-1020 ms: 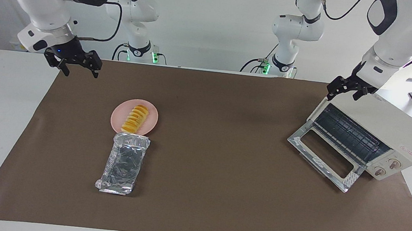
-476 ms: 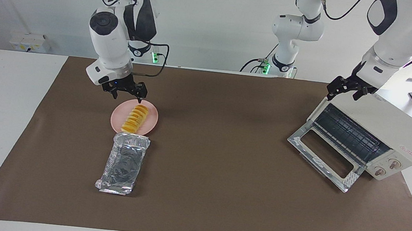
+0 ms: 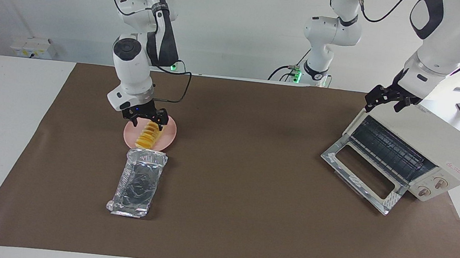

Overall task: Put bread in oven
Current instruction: 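Move the right gripper toward the bread roll on the pink plate, then grasp the bread roll with the right gripper and lift it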

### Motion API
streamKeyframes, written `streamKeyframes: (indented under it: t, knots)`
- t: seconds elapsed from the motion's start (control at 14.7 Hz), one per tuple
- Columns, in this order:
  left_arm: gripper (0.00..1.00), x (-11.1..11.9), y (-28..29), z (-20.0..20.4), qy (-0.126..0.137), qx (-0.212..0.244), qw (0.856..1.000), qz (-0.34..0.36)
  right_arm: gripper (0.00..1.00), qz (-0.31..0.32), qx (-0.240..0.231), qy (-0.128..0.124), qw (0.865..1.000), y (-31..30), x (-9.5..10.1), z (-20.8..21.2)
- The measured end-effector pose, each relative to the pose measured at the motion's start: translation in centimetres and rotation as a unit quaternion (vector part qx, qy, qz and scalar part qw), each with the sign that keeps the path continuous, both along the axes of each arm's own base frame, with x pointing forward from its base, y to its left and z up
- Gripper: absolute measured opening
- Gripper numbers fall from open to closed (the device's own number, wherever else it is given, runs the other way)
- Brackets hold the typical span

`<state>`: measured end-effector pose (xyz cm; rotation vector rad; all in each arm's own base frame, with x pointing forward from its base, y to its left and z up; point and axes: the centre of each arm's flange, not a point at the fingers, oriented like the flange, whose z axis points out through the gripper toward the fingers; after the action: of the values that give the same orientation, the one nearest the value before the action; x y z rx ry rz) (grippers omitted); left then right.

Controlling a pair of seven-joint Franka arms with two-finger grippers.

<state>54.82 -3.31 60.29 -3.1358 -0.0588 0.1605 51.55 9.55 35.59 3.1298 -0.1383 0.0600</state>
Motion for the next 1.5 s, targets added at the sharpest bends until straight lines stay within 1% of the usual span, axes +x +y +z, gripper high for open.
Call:
streamKeyframes:
  t: [0.2,0.48,0.82,0.95,1.09,1.16,1.22,1.29,1.5]
  knots:
    - [1.0,0.0,0.0,0.0,0.0,0.0,1.0,0.0,1.0,0.005,-0.001,0.002,1.0,0.0,-0.4,-0.9]
    - [1.0,0.0,0.0,0.0,0.0,0.0,1.0,0.0,1.0,0.048,-0.001,-0.006,0.999,-0.5,-0.9,-2.2]
    - [1.0,0.0,0.0,0.0,0.0,0.0,1.0,0.0,1.0,0.054,-0.002,-0.004,0.999,-0.5,-1.1,-3.8]
    - [1.0,0.0,0.0,0.0,0.0,0.0,1.0,0.0,1.0,0.057,-0.003,0.0,0.998,-0.3,-1.2,-4.6]
    - [1.0,0.0,0.0,0.0,0.0,0.0,1.0,0.0,0.96,0.058,-0.004,0.003,0.998,-0.2,-1.3,-5.0]
    - [1.0,0.0,0.0,0.0,0.0,0.0,1.0,0.0,0.87,0.058,-0.004,0.003,0.998,-0.2,-1.2,-5.0]
    - [1.0,0.0,0.0,0.0,0.0,0.0,1.0,0.0,0.73,0.058,-0.004,0.003,0.998,-0.2,-1.2,-5.0]
    - [1.0,0.0,0.0,0.0,0.0,0.0,1.0,0.0,0.62,0.058,-0.004,0.003,0.998,-0.2,-1.2,-5.0]
    - [1.0,0.0,0.0,0.0,0.0,0.0,1.0,0.0,0.34,0.058,-0.003,0.001,0.998,-0.2,-1.1,-4.8]
